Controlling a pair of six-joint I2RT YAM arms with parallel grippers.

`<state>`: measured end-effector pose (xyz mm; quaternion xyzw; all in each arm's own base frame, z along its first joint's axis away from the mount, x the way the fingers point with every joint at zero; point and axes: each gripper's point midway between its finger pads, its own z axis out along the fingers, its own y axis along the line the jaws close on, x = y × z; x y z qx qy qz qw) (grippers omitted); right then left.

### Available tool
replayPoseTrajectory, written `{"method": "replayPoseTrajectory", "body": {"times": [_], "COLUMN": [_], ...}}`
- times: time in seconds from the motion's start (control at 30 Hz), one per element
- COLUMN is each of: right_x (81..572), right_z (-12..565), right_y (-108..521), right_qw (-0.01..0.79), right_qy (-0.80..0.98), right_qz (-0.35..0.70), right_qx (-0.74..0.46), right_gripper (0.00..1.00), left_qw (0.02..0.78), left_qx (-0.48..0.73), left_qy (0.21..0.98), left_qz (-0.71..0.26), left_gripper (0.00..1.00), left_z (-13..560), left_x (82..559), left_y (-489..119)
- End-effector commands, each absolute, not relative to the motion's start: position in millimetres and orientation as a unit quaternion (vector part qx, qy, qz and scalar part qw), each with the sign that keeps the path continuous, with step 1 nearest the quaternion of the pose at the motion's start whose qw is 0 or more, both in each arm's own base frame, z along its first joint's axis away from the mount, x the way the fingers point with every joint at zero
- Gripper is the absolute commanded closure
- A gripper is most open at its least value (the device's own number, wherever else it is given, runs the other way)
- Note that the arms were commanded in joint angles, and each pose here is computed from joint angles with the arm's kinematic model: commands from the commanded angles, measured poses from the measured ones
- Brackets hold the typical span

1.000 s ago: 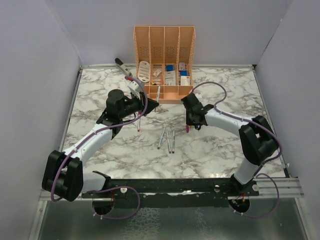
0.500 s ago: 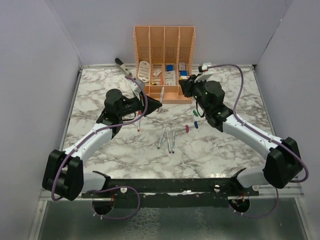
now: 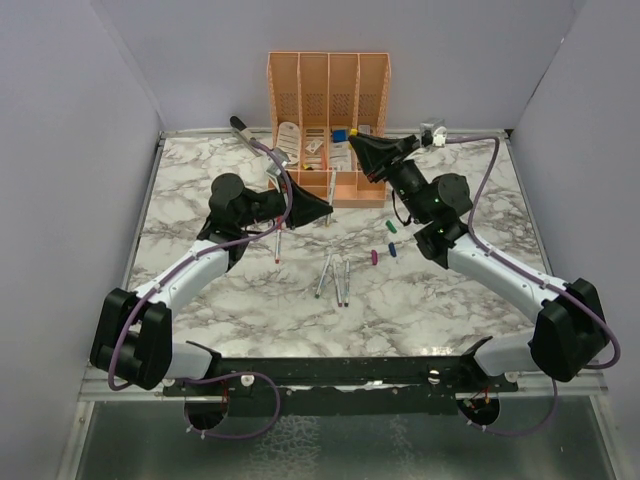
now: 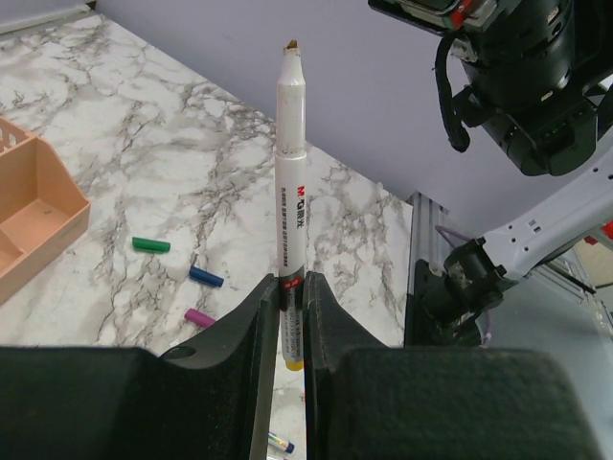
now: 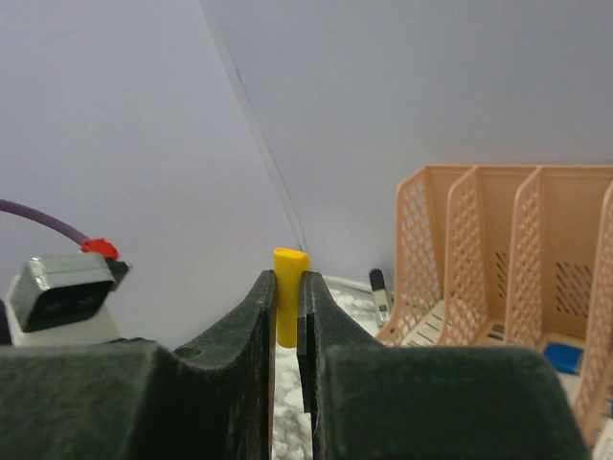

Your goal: Insert the pens into the pen caps

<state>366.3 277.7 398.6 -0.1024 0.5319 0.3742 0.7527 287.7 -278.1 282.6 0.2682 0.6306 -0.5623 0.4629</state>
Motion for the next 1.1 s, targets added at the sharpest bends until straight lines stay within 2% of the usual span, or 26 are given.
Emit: {"method": "replayPoseTrajectory", "body": {"times": [0.0, 0.23, 0.63, 1.07], "right_x": [337, 321, 322, 325], "right_z": [455, 455, 421, 408], "right_y": [282, 291, 307, 309], "right_qw": [0.765, 0.744, 0.686, 0.675], "right_qy": [0.456, 0.444, 0.496, 0.509], "right_qz": [0.438, 0.478, 0.512, 0.514], "right_qx": [-0.121, -0.143, -0.148, -0.143], "right_gripper": [0.99, 0.99, 0.99, 0.99], "left_qw": [0.473, 0.476, 0.502, 0.513], "left_qx": [0.267, 0.257, 0.283, 0.294], "left_qy": [0.616, 0.627, 0.612, 0.604], "left_qz": [-0.571, -0.56, -0.542, -0.534], "left_gripper": [1.0, 1.0, 1.0, 1.0], "left_z": [308, 307, 309, 312], "left_x": [286, 292, 286, 283], "left_y": [-278, -278, -277, -275]}}
